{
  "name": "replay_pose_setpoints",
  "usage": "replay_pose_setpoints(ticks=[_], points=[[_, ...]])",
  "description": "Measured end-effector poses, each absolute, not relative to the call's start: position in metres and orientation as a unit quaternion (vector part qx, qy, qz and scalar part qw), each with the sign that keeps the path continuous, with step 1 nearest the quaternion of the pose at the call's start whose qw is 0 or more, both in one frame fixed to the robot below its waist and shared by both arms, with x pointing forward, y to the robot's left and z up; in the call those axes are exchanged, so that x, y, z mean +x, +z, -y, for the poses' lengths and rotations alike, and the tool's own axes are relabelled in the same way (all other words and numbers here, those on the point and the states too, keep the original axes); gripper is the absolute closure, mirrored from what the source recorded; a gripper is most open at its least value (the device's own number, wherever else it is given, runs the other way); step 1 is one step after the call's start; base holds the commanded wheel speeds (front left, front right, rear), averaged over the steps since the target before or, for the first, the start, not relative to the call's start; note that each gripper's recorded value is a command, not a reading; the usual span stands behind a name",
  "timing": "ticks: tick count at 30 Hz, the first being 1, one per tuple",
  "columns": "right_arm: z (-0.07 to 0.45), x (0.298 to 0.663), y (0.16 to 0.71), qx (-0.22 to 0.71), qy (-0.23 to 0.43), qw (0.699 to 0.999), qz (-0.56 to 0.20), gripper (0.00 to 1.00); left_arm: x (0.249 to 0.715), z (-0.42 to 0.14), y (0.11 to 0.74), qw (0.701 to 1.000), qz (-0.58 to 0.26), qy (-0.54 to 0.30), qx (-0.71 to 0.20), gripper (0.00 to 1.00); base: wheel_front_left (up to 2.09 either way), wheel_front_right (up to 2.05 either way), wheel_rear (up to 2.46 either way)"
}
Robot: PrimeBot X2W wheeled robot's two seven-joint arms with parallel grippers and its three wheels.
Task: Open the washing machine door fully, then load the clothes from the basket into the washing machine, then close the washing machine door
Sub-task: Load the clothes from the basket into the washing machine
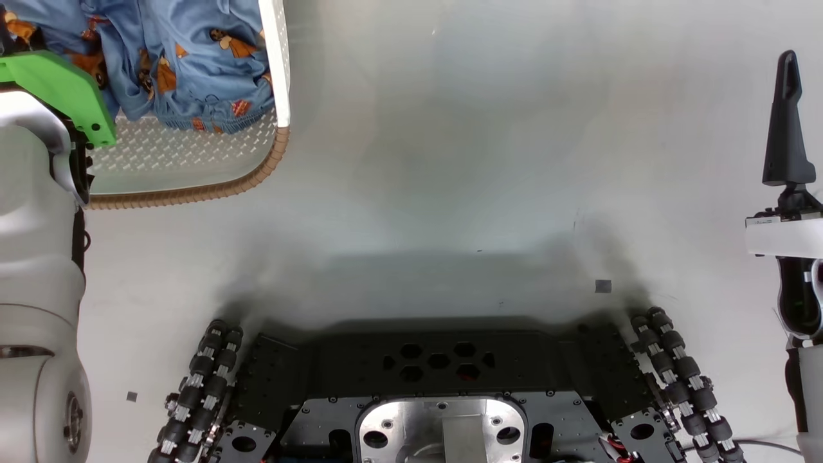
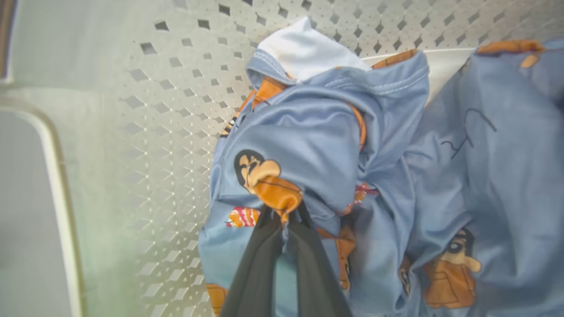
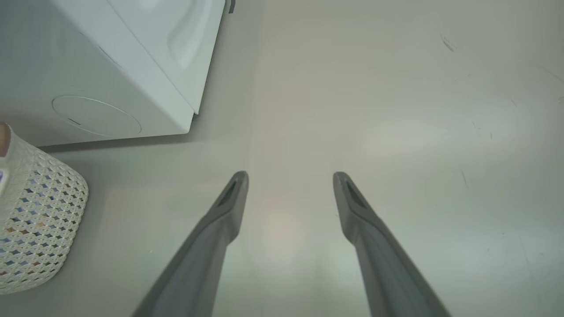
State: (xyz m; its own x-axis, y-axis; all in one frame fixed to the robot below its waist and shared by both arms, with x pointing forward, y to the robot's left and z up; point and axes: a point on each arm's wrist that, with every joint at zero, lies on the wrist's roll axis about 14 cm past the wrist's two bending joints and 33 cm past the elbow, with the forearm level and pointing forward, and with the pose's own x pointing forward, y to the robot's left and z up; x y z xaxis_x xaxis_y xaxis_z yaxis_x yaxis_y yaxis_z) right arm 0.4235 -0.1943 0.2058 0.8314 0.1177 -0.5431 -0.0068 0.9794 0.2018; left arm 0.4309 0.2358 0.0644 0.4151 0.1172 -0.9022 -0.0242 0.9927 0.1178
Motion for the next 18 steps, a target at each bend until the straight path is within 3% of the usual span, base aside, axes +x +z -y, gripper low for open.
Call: replay_pose_setpoints(ticks=[18], points=[[0.195,0.450,0.261,0.100,0.028,0.969,-0.223,0.00,0.458,-0.189,0.132,0.893,-0.449,0.016,0.001,1.00,0.00,0.00,0.00]])
